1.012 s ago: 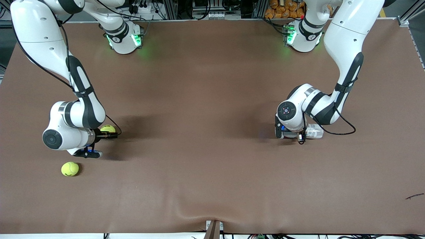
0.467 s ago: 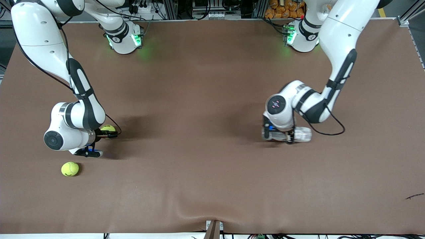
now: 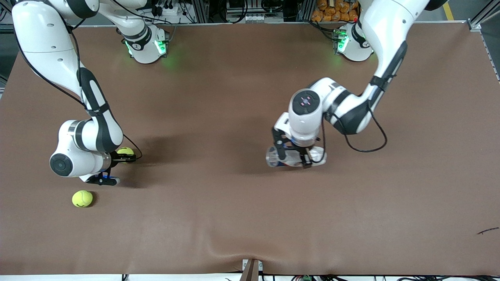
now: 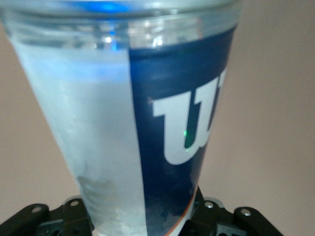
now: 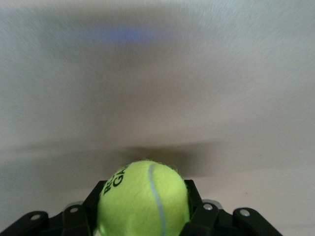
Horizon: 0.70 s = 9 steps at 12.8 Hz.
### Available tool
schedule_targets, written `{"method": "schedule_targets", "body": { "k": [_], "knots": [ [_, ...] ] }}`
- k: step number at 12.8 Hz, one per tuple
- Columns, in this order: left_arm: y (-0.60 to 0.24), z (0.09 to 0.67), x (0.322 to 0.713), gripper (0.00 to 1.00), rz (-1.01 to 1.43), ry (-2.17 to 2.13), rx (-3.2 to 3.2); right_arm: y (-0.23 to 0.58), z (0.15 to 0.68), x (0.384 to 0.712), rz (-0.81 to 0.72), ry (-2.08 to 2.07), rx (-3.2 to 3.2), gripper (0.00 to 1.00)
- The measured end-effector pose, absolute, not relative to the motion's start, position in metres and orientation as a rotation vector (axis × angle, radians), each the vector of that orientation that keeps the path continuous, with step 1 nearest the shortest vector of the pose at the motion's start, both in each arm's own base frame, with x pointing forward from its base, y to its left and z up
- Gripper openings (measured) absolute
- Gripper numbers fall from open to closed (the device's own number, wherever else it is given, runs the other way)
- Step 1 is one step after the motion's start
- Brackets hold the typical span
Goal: Insert tennis ball vertically with right arm
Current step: 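Lift the tube upright with the left gripper while the right gripper lifts the ball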
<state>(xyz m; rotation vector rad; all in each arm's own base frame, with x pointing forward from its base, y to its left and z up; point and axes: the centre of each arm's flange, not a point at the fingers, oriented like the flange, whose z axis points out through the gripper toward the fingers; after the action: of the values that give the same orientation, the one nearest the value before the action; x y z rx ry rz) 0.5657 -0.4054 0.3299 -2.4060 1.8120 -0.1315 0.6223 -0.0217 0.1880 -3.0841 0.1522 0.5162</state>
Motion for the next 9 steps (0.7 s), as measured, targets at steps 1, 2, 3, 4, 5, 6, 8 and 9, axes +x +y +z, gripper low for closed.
{"method": "schedule_targets", "body": {
  "k": [1,2,3,4,5,6,8,9],
  "knots": [
    [-0.429,0.34,0.56,0.7,-0.213,1.767,-2.473,-0.024,0.198,0.626,0.494,0.154,-3.086,0.67],
    [-0.451,0.347,0.553,0.7,-0.306,1.716,-2.541,-0.027,0.211,0.629,0.485,0.143,-3.085,0.67],
    [-0.468,0.35,0.546,0.69,-0.392,1.669,-2.601,-0.032,0.226,0.631,0.481,0.108,-3.079,0.67],
    [-0.486,0.35,0.539,0.69,-0.475,1.629,-2.66,-0.041,0.243,0.634,0.471,0.067,-3.072,0.67],
    [-0.501,0.348,0.532,0.69,-0.563,1.596,-2.718,-0.05,0.258,0.635,0.463,0.032,-3.057,0.67],
    [-0.514,0.345,0.526,0.7,-0.641,1.569,-2.769,-0.057,0.272,0.635,0.458,0.006,-3.032,0.67],
    [-0.531,0.334,0.52,0.7,-0.778,1.529,-2.849,-0.064,0.299,0.634,0.451,-0.035,-2.938,0.67],
    [-0.536,0.326,0.52,0.7,-0.845,1.51,-2.87,-0.066,0.313,0.633,0.453,-0.039,-2.874,0.67]
  ]
}}
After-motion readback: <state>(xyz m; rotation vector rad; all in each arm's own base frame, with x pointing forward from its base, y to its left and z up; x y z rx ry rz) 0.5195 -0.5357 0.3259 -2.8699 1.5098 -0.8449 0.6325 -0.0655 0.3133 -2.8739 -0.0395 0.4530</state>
